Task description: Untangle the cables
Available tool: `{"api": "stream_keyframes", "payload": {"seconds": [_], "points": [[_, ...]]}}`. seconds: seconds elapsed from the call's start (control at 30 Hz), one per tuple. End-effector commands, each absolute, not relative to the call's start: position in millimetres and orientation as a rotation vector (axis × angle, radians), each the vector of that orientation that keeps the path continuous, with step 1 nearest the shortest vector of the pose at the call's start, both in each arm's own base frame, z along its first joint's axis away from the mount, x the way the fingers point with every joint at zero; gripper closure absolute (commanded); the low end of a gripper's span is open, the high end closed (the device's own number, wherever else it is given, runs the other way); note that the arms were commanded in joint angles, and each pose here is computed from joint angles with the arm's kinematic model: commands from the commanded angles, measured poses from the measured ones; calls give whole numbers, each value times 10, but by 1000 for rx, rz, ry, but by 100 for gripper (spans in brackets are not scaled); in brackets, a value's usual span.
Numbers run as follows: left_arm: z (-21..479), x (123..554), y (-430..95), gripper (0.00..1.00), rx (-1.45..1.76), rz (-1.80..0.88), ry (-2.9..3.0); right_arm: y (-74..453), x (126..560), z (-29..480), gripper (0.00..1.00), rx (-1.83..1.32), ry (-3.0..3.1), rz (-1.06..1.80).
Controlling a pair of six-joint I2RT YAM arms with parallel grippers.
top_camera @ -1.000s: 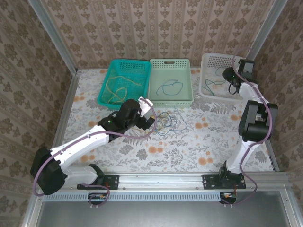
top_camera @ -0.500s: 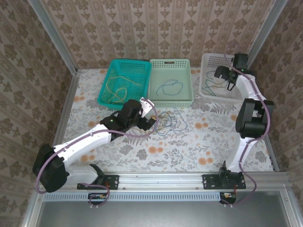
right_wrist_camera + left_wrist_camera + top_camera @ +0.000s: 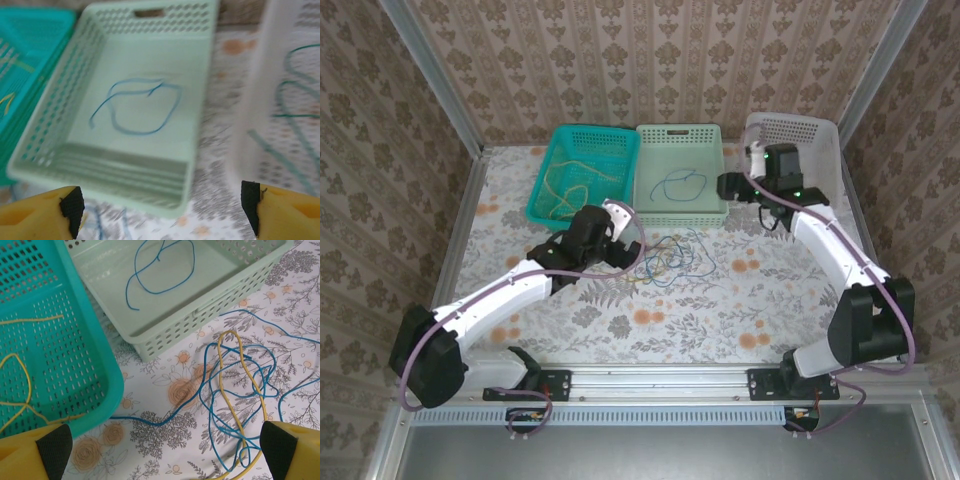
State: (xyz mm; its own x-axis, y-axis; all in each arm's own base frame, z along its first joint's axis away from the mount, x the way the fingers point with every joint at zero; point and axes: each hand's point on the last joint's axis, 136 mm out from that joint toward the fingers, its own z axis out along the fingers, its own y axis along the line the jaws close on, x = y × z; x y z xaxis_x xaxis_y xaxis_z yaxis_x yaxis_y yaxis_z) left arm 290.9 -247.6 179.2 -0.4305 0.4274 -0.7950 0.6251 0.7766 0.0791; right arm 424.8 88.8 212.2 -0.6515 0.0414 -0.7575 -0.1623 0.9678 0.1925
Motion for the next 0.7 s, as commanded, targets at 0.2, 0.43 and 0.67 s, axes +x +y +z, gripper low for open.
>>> {"api": "stream_keyframes", "payload": {"seconds": [0.2,0.43,0.67], "points": [[1646,2872,-2419,0,708,-354,2169,1234,3516,1056,19,-212,2618,212],[1644,2867,-2440,0,714,-368,2171,1426,3489,735,22,-266,2696,198],[1646,2865,-2414,0,715,-354,2171,1462,3501,405,36,-360,2796,21]]}}
